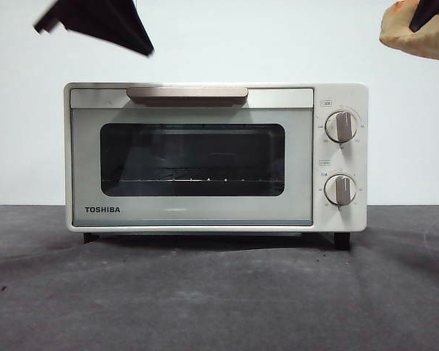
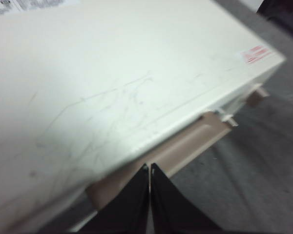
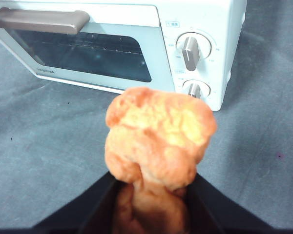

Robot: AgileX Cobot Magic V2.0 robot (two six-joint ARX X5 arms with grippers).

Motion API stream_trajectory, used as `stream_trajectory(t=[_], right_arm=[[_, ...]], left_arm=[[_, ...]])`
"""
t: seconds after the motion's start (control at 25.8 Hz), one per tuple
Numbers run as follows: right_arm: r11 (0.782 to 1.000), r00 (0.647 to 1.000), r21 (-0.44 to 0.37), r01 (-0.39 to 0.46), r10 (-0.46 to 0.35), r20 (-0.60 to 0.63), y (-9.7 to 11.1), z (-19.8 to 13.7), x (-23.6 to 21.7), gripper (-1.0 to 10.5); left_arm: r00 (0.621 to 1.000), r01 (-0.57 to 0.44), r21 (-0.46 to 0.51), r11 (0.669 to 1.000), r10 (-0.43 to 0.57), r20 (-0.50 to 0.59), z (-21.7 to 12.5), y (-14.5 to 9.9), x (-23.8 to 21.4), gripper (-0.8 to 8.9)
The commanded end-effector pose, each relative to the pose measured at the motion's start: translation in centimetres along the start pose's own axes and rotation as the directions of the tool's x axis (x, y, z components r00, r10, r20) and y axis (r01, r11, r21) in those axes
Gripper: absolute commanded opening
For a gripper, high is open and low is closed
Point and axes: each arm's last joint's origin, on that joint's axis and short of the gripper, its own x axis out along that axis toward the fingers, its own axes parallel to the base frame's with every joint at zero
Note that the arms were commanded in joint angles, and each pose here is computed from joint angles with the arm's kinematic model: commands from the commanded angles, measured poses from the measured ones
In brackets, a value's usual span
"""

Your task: The left arm flap open the oven, the right arm pick bread and place it into oven, the left arm flap close the oven

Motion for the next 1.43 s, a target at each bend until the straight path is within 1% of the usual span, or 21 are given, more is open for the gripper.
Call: stream_trajectory(t=[0.04,0.35,0.66,0.89,1.24,1.43], right_arm=[[1.0,1.0,-0.01,-0.015,0.015,0.022,0.2,0.4,-0.4,1.6],[1.0,1.0,-0.01,-0.015,0.015,0.02,0.2,0.4,-0.4,1.6],[1.0,1.0,-0.011,-0.011,0.011,0.013,0.2,0.3,-0.4,1.6],[1.0,1.0,-0.012,-0.011,0.011,0.013,0.2,0.3,-0.4,1.6],[1.0,1.0,-0.016,-0.011,0.012,0.013,0.2,0.3,-0.4,1.6],[1.0,1.0,-0.016,-0.012,0.012,0.013,0.2,0.3,-0.4,1.6]], left_arm=[[1.0,0.008,0.043,0.999,-0.009,0.015,0.6,-0.4,1.2,0.12],[1.0,-0.017,0.075,0.997,0.018,-0.013,0.0,-0.8,3.8,0.12],[0.999,-0.005,0.078,0.997,0.009,-0.047,-0.5,-1.1,4.8,0.12],[0.992,0.027,0.085,0.996,-0.016,-0.126,-1.3,-2.3,5.0,0.12],[0.961,0.099,0.102,0.99,-0.068,-0.267,-2.9,-5.0,5.0,0.12],[0.923,0.141,0.108,0.984,-0.091,-0.373,-4.2,-6.6,4.7,0.12]])
